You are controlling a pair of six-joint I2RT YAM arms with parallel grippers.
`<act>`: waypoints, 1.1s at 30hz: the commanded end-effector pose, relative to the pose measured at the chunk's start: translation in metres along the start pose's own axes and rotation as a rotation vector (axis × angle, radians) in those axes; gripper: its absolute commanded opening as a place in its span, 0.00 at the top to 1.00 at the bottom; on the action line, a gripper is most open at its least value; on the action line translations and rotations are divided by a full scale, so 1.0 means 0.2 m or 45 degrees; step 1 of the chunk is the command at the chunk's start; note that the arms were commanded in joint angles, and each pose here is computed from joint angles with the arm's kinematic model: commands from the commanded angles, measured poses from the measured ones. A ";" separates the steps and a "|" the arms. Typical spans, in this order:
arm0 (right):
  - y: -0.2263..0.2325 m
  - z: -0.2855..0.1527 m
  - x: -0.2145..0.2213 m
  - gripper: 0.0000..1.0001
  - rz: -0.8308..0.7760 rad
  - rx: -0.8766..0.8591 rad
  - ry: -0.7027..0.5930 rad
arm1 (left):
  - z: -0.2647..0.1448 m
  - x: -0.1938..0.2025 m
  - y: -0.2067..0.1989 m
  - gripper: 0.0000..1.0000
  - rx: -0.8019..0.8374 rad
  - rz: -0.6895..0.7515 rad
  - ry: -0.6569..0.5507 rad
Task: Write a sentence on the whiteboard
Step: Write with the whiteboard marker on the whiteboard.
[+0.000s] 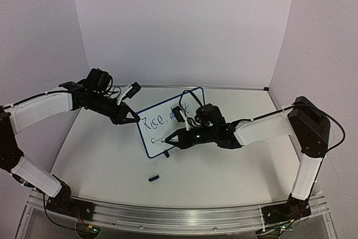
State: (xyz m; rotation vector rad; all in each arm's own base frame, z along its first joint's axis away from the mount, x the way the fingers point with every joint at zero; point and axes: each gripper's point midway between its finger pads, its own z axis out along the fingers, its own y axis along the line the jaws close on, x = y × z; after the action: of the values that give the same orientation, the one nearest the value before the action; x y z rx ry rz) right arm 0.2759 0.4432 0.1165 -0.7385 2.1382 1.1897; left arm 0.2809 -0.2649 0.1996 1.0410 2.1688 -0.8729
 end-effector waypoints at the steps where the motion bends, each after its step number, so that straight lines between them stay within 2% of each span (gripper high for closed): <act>1: -0.02 -0.03 -0.10 1.00 -0.044 0.079 -0.076 | 0.02 0.01 -0.02 1.00 0.025 -0.012 0.035; 18: 0.08 -0.09 -0.24 1.00 -0.083 0.037 -0.153 | 0.01 0.01 -0.02 1.00 0.023 -0.008 0.028; 33: -0.03 -0.04 -0.06 1.00 -0.025 0.082 -0.049 | 0.02 0.01 -0.02 1.00 0.024 -0.008 0.033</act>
State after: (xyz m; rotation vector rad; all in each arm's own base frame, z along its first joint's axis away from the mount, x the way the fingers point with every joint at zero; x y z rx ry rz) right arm 0.2799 0.4373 0.1261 -0.7249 2.1348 1.1331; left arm 0.2809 -0.2649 0.1996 1.0410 2.1688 -0.8729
